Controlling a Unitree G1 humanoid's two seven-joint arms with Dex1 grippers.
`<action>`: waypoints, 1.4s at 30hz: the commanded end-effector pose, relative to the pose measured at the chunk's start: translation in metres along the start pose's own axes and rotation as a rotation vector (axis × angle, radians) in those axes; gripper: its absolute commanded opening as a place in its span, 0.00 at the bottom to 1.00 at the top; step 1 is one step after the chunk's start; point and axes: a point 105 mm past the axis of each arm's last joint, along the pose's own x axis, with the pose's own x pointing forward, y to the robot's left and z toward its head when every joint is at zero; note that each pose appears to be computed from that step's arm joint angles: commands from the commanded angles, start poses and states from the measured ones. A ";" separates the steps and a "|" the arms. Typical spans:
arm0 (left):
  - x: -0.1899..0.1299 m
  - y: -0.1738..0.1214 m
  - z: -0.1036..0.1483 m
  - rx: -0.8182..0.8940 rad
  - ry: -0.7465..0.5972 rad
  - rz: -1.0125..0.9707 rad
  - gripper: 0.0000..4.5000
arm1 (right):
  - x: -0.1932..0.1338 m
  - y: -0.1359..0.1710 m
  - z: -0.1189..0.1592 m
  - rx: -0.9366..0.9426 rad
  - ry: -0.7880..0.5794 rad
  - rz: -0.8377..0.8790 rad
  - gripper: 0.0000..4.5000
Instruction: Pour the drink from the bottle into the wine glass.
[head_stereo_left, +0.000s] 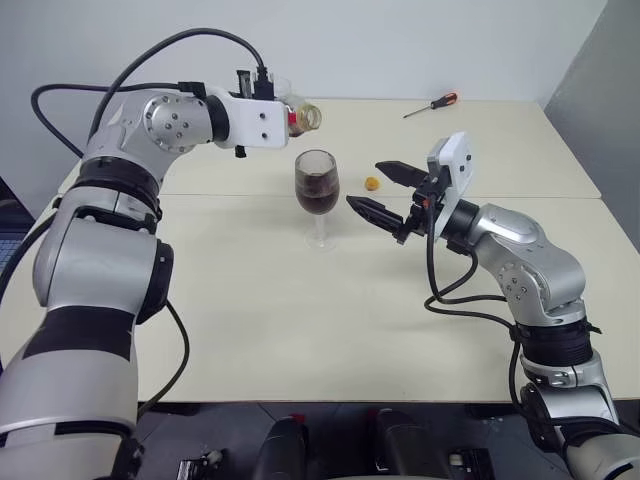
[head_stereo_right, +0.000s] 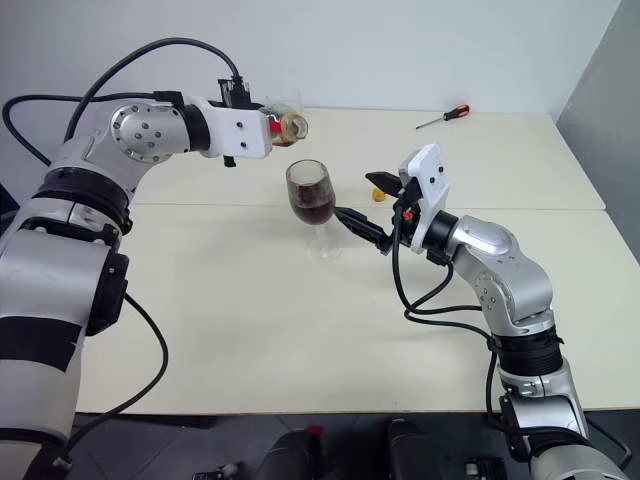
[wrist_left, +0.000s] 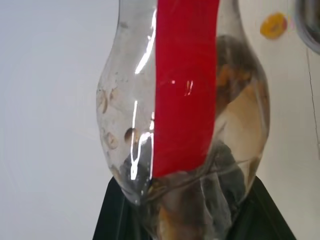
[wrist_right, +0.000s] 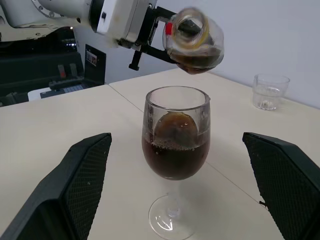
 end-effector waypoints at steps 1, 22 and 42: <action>-0.008 0.029 0.005 -0.198 -0.068 0.137 0.22 | -0.004 0.002 0.019 -0.040 -0.068 0.003 1.00; -0.078 -0.003 -0.095 -1.161 -0.055 0.682 0.22 | -0.053 0.070 -0.018 0.040 -0.010 0.224 1.00; -0.102 -0.130 -0.095 -1.339 0.162 0.740 0.22 | -0.044 0.068 -0.022 0.084 -0.038 0.183 1.00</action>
